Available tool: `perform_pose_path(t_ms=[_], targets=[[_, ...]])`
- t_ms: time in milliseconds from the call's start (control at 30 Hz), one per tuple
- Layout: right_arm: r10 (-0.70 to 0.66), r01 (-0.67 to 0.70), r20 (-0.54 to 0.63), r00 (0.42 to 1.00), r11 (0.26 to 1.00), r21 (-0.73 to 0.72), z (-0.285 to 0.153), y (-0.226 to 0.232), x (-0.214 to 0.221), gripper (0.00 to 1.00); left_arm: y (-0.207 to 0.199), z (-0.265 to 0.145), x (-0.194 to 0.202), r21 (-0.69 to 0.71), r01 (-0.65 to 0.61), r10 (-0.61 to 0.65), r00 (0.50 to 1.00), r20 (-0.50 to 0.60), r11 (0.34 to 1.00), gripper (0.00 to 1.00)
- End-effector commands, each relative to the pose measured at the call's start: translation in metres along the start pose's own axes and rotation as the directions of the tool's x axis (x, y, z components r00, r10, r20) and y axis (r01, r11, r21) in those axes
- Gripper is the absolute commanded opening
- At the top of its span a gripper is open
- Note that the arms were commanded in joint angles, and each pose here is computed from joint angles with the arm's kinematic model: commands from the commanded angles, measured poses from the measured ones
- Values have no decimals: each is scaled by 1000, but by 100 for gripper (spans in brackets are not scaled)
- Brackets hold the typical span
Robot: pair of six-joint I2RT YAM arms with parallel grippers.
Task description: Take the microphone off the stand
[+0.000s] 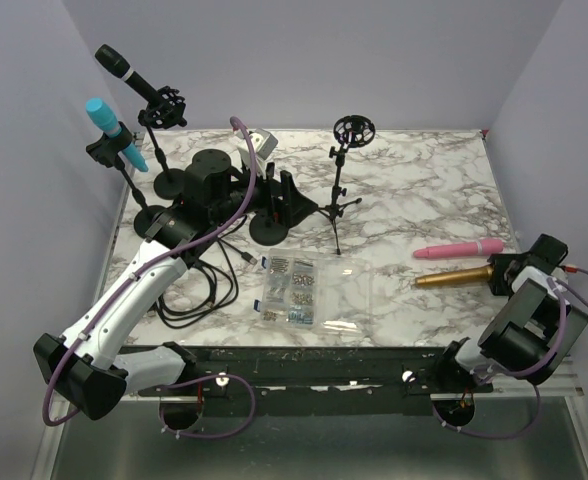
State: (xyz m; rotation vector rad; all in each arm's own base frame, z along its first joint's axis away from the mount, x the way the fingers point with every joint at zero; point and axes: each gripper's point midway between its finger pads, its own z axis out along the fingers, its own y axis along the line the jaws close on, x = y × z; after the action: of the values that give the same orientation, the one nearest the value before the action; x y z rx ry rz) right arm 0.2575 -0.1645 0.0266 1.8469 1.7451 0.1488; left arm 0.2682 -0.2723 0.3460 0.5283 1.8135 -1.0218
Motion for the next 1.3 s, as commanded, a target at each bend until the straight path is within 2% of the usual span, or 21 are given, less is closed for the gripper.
perform_pose_path(t_ms=[0,100,133,167,200,367,433,500,533,567,967,1100,1267], targets=[[35,-35,0,999,997,66,9,-24,1,8,-7,-5,-5,17,-19,19,1000,20,1000,99],[42,-44,24,999,996,73,7,-27,-3,15,-7,-5,-4,16,-19,18,1000,20,1000,99],[42,-44,27,999,997,70,7,-27,-3,22,-7,-4,-4,17,-18,18,1000,19,1000,98],[37,-39,32,999,997,63,6,-26,-4,23,-7,-4,-4,17,-19,18,1000,19,1000,98],[31,-33,35,999,998,59,5,-26,-5,29,-7,-4,-4,18,-17,17,1000,18,1000,99],[1,-3,51,999,999,38,2,-22,-9,43,-7,-4,-3,23,-14,14,1000,13,1000,98],[-5,3,56,998,999,32,0,-22,-9,58,-7,-3,-4,23,-14,14,1000,14,1000,98],[-4,0,91,996,999,41,-3,-23,-15,80,-7,-3,-4,23,-14,14,1000,14,1000,98],[-4,0,97,995,999,40,-5,-23,-15,87,-8,-3,-4,24,-15,14,1000,14,1000,98],[-5,1,104,995,999,37,-6,-23,-17,90,-8,-4,-4,24,-15,14,1000,15,1000,99],[-72,92,256,964,993,-69,-56,10,-50,98,-11,-5,-4,37,-12,11,1000,16,999,99],[-84,146,298,951,970,-196,-83,36,-54,98,-11,-4,-3,41,-6,6,1000,12,999,99],[-150,242,274,950,907,-344,-113,72,-46,100,-12,-4,-4,45,-5,4,1000,15,999,98]])
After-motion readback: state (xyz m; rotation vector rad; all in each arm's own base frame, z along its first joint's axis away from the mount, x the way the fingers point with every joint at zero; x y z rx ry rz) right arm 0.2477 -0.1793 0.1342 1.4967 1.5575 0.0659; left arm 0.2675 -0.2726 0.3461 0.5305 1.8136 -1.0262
